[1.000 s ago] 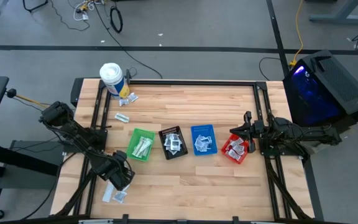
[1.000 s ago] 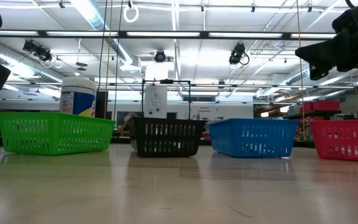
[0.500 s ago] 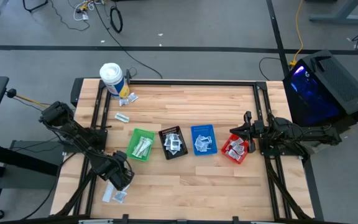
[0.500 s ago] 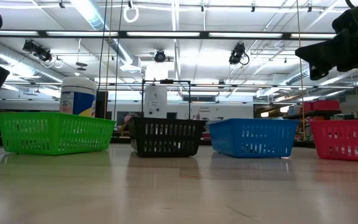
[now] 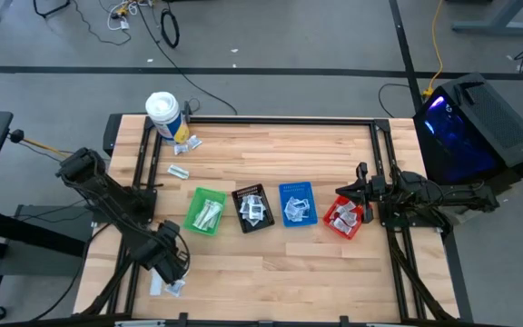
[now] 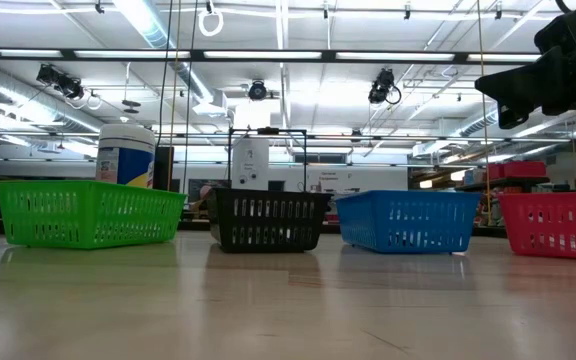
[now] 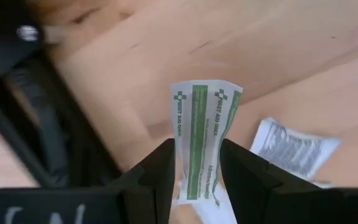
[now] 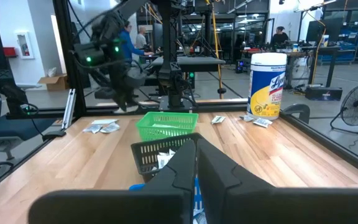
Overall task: Pick & Place First Aid Supplies
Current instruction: Put the bandage into the green basket
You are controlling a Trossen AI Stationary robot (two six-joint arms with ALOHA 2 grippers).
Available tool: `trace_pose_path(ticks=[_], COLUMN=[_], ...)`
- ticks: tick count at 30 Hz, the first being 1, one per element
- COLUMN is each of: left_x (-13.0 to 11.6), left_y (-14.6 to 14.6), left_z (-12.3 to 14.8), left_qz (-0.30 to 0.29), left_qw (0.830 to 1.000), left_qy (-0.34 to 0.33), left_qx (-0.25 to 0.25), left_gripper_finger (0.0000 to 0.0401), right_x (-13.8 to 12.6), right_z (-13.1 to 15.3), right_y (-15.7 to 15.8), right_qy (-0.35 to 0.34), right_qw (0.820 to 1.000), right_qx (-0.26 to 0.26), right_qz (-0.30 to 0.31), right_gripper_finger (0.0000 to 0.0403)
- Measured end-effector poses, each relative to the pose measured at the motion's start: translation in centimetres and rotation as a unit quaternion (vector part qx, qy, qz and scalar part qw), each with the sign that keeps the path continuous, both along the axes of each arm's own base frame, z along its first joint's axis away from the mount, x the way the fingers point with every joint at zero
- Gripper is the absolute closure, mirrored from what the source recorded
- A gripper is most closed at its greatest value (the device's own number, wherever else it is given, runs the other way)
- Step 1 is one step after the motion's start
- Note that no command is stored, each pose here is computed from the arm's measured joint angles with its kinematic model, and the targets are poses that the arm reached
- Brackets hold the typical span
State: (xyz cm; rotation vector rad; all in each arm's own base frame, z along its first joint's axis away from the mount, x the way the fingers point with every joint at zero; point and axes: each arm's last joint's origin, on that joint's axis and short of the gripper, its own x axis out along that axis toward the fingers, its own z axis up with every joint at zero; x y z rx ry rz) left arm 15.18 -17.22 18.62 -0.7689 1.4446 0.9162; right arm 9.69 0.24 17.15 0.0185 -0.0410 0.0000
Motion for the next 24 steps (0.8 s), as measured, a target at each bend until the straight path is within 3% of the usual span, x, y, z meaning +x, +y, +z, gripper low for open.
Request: trace_pose_path(ticks=[8,14,19,24], left_x=[0.5,1.9,3.7,5.3], left_y=[-0.3,0.3,1.8,4.0], left_z=[4.1,6.8,7.7,7.7], left_qz=[-0.005,-0.030,-0.040,-0.048], left_qw=[1.000,0.997,0.990,0.988], left_qy=[0.002,-0.041,-0.083,-0.081], left_qx=[0.031,0.060,0.102,0.125], left_gripper_finger=[0.0268,0.0268,0.0268,0.0267], right_x=[0.0,0.0,0.0,0.0], right_z=[0.0,0.0,0.0,0.0], right_y=[0.0,0.0,0.0,0.0], right_qy=[0.000,0.000,0.000,0.000], right_qw=[1.000,1.000,1.000,1.000], right_qx=[0.000,0.000,0.000,0.000], right_qz=[0.000,0.000,0.000,0.000], right_gripper_finger=[0.0380,0.0380,0.0380,0.0380])
